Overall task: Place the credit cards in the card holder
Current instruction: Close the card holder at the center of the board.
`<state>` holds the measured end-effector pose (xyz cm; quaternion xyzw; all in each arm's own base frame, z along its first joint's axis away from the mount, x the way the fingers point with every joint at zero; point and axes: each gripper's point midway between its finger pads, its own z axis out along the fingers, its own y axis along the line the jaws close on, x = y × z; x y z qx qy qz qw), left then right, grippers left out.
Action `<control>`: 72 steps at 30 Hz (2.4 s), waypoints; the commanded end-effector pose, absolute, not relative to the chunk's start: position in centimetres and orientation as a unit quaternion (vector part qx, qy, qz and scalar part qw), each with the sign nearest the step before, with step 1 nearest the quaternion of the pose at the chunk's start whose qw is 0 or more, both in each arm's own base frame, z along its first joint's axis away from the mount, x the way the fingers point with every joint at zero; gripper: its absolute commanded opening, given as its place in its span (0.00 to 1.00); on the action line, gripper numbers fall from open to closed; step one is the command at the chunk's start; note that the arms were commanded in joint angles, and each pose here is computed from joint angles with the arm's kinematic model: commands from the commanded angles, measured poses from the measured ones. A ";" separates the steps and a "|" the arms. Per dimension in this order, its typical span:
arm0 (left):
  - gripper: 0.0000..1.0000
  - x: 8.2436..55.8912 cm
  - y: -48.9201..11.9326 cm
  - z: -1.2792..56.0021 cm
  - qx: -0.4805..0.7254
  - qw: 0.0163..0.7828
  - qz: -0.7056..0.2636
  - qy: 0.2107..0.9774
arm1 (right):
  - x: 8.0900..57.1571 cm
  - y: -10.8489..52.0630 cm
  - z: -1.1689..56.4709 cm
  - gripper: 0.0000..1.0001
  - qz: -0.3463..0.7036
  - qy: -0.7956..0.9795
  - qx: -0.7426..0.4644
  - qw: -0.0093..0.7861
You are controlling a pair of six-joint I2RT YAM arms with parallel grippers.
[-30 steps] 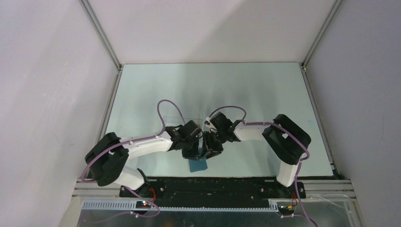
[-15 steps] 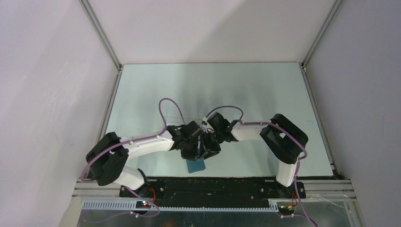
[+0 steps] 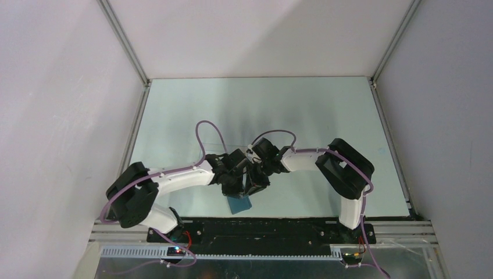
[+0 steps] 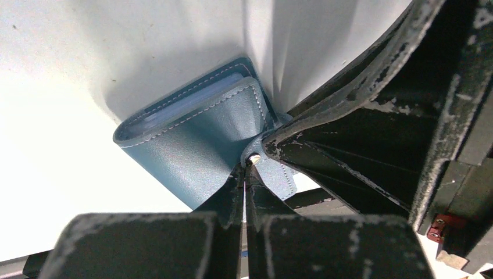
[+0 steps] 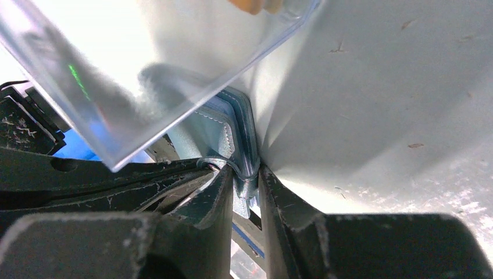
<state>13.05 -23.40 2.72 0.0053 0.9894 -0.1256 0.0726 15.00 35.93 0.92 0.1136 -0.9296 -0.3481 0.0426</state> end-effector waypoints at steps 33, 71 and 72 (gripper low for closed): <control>0.50 11.1 -20.0 2.5 -0.141 0.079 -0.306 0.938 | 14.8 33.6 -0.8 0.54 -0.303 -0.948 0.096 0.014; 0.42 20.5 -33.0 9.2 -0.027 0.139 -0.403 0.904 | 20.6 18.1 4.4 0.54 -0.367 -0.923 -0.111 -0.033; 0.41 20.5 -33.2 9.8 -0.021 0.141 -0.414 0.899 | 20.5 18.1 4.5 0.53 -0.366 -0.924 -0.110 -0.032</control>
